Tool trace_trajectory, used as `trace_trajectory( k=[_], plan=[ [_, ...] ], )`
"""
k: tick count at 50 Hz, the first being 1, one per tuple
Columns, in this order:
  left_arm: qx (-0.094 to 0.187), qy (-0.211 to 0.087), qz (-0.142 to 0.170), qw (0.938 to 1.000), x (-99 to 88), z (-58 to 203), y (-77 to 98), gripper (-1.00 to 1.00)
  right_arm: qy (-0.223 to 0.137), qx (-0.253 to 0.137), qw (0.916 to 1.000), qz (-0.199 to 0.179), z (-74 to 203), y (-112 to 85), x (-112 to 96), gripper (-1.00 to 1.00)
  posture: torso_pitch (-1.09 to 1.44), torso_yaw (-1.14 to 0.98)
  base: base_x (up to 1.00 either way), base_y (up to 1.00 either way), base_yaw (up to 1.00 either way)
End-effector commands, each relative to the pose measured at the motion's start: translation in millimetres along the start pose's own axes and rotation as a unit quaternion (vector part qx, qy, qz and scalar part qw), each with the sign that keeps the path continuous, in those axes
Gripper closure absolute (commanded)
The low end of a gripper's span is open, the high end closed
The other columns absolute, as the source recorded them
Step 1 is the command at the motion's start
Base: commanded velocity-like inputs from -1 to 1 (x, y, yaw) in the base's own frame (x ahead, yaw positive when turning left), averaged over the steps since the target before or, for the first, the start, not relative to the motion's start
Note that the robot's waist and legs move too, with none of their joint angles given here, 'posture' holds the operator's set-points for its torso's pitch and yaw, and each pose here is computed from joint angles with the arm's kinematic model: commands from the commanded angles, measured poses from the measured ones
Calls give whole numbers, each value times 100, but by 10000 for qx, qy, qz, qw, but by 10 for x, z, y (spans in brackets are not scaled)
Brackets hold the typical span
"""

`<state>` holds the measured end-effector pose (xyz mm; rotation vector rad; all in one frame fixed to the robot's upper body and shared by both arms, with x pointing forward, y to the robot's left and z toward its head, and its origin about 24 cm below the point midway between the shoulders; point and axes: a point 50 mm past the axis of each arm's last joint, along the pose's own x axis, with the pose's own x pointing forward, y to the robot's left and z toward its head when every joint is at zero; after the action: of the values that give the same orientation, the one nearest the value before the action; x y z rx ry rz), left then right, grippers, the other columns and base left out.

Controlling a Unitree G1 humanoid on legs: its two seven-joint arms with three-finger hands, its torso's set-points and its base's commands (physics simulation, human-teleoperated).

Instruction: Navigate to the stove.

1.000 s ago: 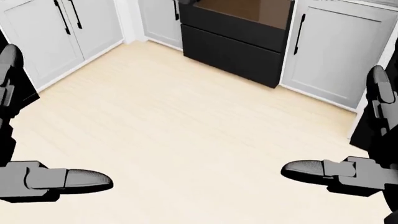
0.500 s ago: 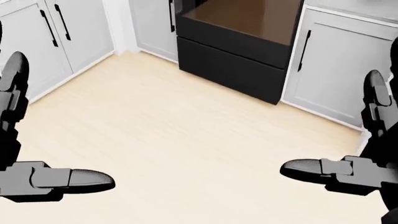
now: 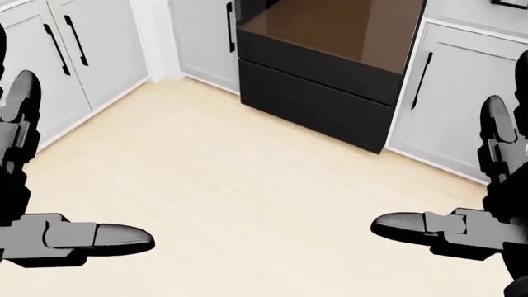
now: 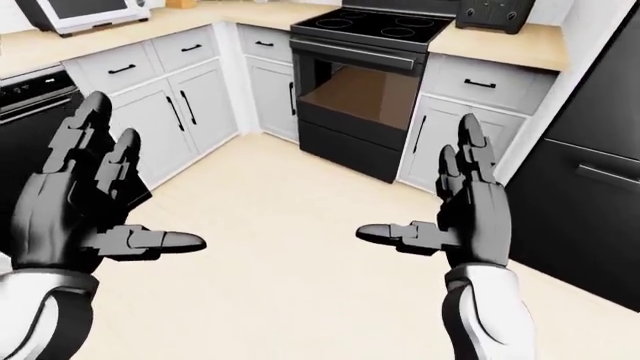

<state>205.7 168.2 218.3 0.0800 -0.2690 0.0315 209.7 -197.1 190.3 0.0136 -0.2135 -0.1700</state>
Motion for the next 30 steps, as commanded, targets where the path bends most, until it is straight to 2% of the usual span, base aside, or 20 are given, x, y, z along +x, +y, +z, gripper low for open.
trace_trajectory(
  k=[1, 30],
  plan=[
    [66, -476, 134, 9988, -17, 145, 43, -100, -512, 22, 9986, 139, 163, 51, -19, -100, 0, 0, 26, 22, 0],
    [52, -479, 117, 9988, -22, 151, 35, -100, -509, -29, 9987, 88, 161, 39, -13, -100, 0, 0, 18, 18, 0]
  ],
)
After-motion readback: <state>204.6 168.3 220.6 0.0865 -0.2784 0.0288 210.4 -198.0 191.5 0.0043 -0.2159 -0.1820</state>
